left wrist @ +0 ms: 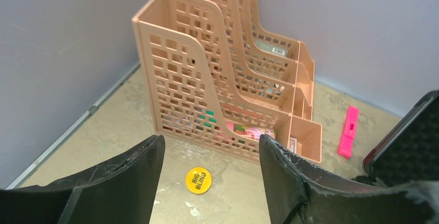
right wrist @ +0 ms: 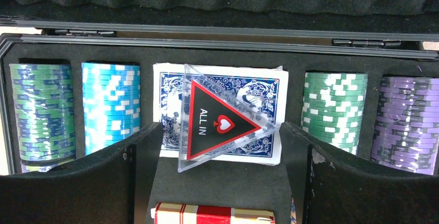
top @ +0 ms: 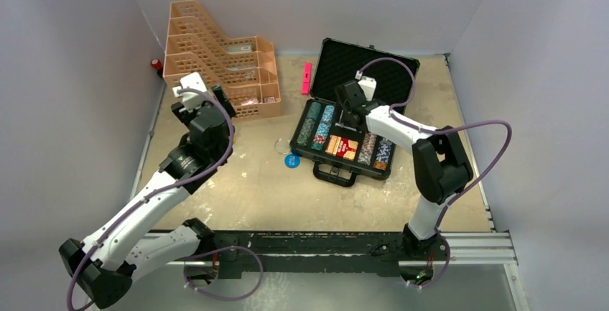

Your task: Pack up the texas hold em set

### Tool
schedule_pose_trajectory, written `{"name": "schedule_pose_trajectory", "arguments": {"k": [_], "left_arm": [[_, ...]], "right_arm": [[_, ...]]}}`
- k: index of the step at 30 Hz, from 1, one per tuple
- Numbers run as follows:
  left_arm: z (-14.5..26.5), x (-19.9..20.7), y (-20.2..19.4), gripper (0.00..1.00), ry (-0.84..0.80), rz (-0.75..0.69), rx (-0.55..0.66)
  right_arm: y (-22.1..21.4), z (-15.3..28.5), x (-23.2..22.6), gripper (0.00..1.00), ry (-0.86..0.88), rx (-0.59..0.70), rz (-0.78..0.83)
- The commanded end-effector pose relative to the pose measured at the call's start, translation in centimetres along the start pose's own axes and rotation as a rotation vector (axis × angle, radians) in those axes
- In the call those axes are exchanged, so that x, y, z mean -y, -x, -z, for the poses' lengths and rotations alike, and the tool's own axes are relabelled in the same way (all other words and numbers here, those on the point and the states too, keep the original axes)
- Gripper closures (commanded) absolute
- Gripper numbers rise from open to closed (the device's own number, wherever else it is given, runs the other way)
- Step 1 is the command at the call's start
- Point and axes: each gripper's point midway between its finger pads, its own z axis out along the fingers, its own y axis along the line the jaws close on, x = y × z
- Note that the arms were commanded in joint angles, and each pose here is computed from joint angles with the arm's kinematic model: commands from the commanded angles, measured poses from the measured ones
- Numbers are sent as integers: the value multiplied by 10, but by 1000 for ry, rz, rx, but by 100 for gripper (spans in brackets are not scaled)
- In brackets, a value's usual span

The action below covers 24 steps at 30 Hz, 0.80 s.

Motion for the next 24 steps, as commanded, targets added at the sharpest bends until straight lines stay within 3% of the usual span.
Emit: {"name": "schedule_pose_trajectory", "arguments": {"k": [1, 6, 12, 18, 24], "left_arm": [[-9, 28, -17, 31, -77, -27, -66], [-14, 60, -67, 21, -156, -96, -225], [-6, 94, -160, 20, -258, -117, -514], [-11, 127, -219, 27, -290, -57, -667], [-37, 133, -272, 38, -191, -181, -707]], "right_arm": [[28, 18, -12, 14, 65, 54, -17], [46, 44, -10, 13, 114, 105, -35], [50, 68, -2, 14, 174, 155, -46], [48, 75, 0, 14, 213, 166, -42], [37, 73, -3, 16, 243, 138, -14]]}}
